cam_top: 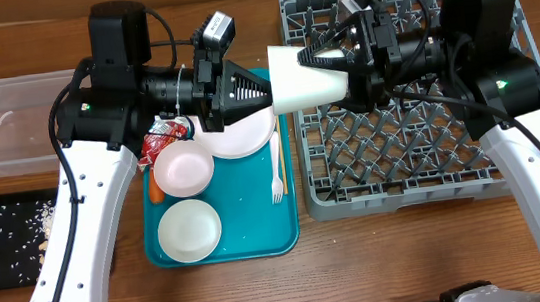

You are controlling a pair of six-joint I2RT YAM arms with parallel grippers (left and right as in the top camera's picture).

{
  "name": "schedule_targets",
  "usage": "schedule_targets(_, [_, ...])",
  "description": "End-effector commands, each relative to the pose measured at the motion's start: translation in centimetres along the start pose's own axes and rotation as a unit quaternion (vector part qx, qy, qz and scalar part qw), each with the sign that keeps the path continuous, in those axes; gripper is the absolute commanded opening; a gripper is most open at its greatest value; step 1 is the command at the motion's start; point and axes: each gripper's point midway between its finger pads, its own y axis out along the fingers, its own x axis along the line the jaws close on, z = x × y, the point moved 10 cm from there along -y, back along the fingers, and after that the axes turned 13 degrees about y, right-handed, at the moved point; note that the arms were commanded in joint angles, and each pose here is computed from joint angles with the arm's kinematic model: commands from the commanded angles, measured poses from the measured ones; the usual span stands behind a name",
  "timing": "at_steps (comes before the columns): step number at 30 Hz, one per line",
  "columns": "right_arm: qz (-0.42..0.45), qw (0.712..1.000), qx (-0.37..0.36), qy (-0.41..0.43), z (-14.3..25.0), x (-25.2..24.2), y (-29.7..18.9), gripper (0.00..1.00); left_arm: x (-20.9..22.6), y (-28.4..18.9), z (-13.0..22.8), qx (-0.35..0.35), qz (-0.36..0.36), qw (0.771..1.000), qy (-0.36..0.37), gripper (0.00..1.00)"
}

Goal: Sort waste into correct bins and load items into the dishwasher rack
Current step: 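Release the cup from the left gripper and carry it right over the rack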

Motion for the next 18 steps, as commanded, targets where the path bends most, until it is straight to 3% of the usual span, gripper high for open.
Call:
schedule_targets(1, [-0.007,0.999,0.009,-0.03,1.15,1.37,-0.2,0.68,0.22,-0.1,-0.23,-0.017,-0.019,1.0,0.002,0.09])
schedule_targets(9, [-0.013,0.999,0.009,-0.041,1.18,2.05,-0.22,0.63,0.33,-0.11,-0.32,-0.022,-0.026,0.999,0.004,0.15])
schedule_targets(18, [-0.014,0.999,0.004,-0.047,1.08,2.06,-0.37,0.55,0.75,-0.2,-0.67,-0.047,-0.056,0.997,0.013,0.15])
